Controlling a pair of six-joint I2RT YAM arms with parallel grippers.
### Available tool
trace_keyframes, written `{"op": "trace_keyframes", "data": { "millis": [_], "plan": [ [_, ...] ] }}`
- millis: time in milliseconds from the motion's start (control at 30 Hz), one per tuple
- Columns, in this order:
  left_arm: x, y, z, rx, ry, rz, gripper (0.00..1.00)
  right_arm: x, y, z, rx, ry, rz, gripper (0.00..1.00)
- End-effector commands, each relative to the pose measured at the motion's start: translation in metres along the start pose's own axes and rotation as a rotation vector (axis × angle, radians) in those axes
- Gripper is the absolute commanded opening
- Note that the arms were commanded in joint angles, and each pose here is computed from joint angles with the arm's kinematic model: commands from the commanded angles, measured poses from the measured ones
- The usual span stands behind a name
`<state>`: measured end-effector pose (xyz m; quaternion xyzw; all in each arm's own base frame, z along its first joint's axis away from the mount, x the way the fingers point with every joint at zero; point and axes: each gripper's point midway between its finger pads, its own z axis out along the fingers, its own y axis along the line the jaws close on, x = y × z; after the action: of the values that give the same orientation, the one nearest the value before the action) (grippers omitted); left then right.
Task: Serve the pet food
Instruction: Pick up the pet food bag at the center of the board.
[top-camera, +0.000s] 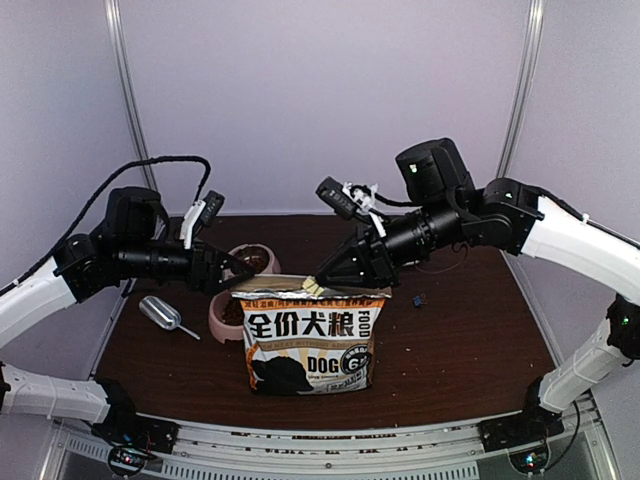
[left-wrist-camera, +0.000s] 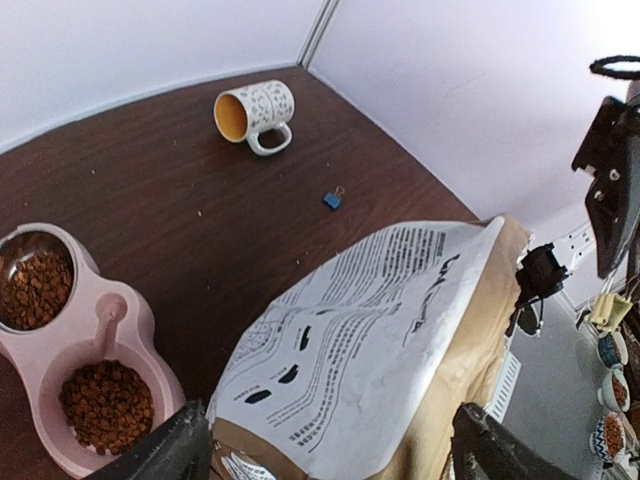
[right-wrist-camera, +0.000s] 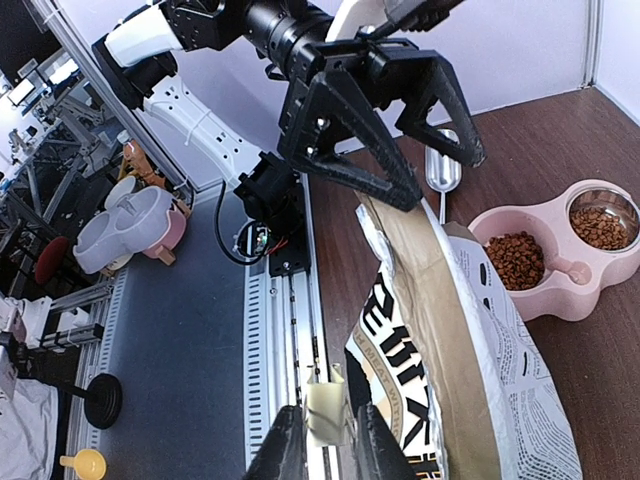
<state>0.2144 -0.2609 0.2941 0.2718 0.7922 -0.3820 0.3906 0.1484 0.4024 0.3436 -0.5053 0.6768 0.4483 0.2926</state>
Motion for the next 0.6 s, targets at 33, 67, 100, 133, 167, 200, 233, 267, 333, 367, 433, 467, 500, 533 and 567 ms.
{"op": "trace_keyframes", "data": {
  "millis": [33, 67, 100, 133, 167, 200, 233, 267, 333, 367, 433, 467, 500, 533, 567],
  "plan": [
    [0.018, 0.0, 0.007, 0.034, 0.054, -0.05, 0.86, -0.009, 0.001, -0.014, 0.042, -0.027, -0.034, 0.0],
    [0.022, 0.001, 0.007, 0.034, 0.062, -0.049, 0.87, -0.008, 0.0, -0.014, 0.045, -0.026, -0.033, 0.0],
    [0.025, 0.002, 0.008, 0.033, 0.069, -0.049, 0.87, -0.008, 0.0, -0.014, 0.048, -0.025, -0.034, 0.0],
    [0.028, 0.003, 0.009, 0.031, 0.075, -0.048, 0.87, -0.008, -0.001, -0.014, 0.049, -0.023, -0.033, 0.0],
    [0.031, 0.005, 0.01, 0.029, 0.082, -0.049, 0.87, -0.007, -0.001, -0.013, 0.05, -0.021, -0.032, 0.0],
    [0.033, 0.006, 0.011, 0.028, 0.087, -0.049, 0.87, -0.007, -0.002, -0.013, 0.051, -0.019, -0.032, 0.0],
    [0.035, 0.007, 0.012, 0.026, 0.09, -0.048, 0.87, -0.007, -0.002, -0.013, 0.052, -0.019, -0.032, 0.0],
    [0.036, 0.007, 0.013, 0.027, 0.092, -0.046, 0.87, -0.007, -0.002, -0.012, 0.052, -0.017, -0.031, 0.0],
    [0.037, 0.008, 0.014, 0.028, 0.091, -0.04, 0.87, -0.007, -0.002, -0.012, 0.052, -0.017, -0.031, 0.0],
    [0.036, 0.008, 0.014, 0.03, 0.086, -0.037, 0.88, -0.007, -0.002, -0.012, 0.054, -0.018, -0.03, 0.0],
    [0.034, 0.008, 0.014, 0.03, 0.073, -0.031, 0.87, -0.006, -0.003, -0.012, 0.055, -0.017, -0.028, 0.0],
    [0.033, 0.009, 0.015, 0.03, 0.068, -0.029, 0.87, -0.007, -0.003, -0.012, 0.055, -0.017, -0.028, 0.0],
    [0.032, 0.009, 0.015, 0.033, 0.064, -0.027, 0.86, -0.007, -0.003, -0.012, 0.055, -0.017, -0.027, 0.0],
    [0.032, 0.009, 0.016, 0.035, 0.061, -0.026, 0.85, -0.007, -0.003, -0.012, 0.056, -0.018, -0.027, 0.0],
    [0.033, 0.009, 0.016, 0.04, 0.058, -0.021, 0.81, -0.006, -0.003, -0.011, 0.056, -0.016, -0.027, 0.0]
  ]
}}
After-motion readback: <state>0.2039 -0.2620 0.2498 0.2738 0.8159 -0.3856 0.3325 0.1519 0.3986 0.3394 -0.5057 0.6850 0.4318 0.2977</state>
